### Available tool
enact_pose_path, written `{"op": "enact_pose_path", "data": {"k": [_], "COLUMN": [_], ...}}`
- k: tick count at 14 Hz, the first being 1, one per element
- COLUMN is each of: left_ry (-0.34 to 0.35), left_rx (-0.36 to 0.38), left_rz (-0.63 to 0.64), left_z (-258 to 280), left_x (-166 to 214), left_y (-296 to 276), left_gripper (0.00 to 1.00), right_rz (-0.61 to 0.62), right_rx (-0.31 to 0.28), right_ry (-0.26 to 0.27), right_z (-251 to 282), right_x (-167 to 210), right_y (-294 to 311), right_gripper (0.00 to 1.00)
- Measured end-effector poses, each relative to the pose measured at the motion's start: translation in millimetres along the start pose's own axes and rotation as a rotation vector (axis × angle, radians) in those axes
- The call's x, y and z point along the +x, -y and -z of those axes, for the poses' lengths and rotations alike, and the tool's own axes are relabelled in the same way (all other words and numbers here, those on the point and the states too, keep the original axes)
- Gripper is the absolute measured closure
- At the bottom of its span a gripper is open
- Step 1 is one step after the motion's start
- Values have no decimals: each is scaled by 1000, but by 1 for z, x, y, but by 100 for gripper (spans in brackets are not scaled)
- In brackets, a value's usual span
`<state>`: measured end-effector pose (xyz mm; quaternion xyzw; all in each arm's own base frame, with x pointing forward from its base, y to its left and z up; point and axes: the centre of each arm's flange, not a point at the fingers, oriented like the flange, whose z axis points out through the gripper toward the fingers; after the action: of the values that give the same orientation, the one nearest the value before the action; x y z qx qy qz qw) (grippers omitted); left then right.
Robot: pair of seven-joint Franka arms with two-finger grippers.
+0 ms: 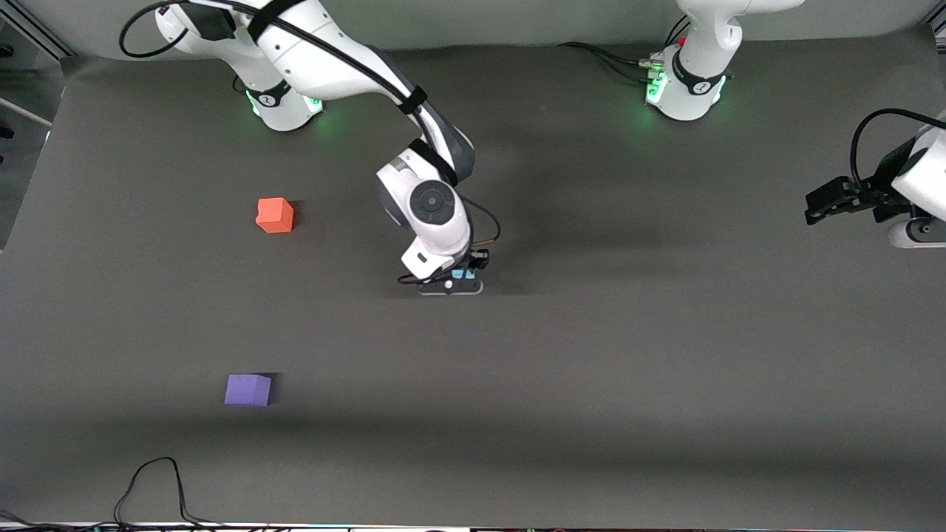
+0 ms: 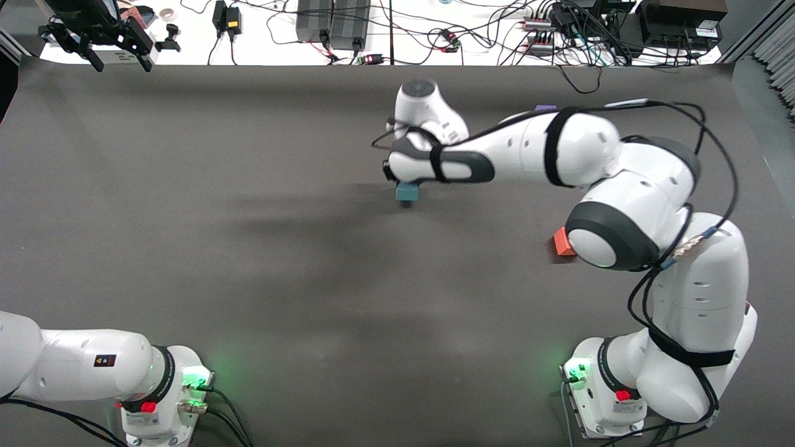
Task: Place blue block between orange and purple blocks
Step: 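Carry the light-blue cube with the right gripper toward the orange cube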
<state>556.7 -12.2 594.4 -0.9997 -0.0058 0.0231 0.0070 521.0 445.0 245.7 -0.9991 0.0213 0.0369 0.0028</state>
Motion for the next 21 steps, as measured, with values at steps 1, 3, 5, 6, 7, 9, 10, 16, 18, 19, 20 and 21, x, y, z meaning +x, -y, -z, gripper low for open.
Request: {"op": "enact_pose_path", "data": {"k": [1, 3, 5, 6, 7, 9, 10, 16, 18, 19, 20, 21], "left_ry": [0, 1, 1, 1, 1, 1, 2, 4, 4, 4, 4, 4], "left_rx": [0, 0, 0, 0, 0, 0, 0, 0, -1, -1, -1, -1], "left_rz": [0, 0, -1, -1, -1, -1, -1, -2, -3, -3, -3, -3], "left_z": [0, 0, 0, 0, 0, -1, -1, -2, -2, -2, -2, -2], "left_x": [0, 0, 0, 0, 0, 0, 0, 1, 1, 1, 1, 1], "left_y": [0, 0, 0, 0, 0, -1, -1, 0, 0, 0, 0, 0], "left_gripper": [0, 0, 0, 0, 0, 0, 0, 0, 0, 0, 0, 0], "right_rz": [-1, -4, -16, -21, -24, 10, 32, 192, 224, 243, 261, 277], "right_rx": [-9, -8, -1, -2, -6, -21, -26, -48, -65, -75, -79, -72], "right_ry": [20, 39, 34, 36, 44, 72, 82, 133, 148, 156, 164, 170], "right_z": [28, 98, 172, 207, 240, 287, 301, 309, 311, 311, 310, 310], "right_x": [8, 11, 5, 1, -3, -8, -9, 27, 36, 36, 35, 34], "right_y": [-12, -33, -50, -59, -68, -88, -98, -218, -286, -314, -338, -360], "right_gripper": [48, 48, 48, 48, 48, 48, 48, 48, 48, 48, 48, 48]}}
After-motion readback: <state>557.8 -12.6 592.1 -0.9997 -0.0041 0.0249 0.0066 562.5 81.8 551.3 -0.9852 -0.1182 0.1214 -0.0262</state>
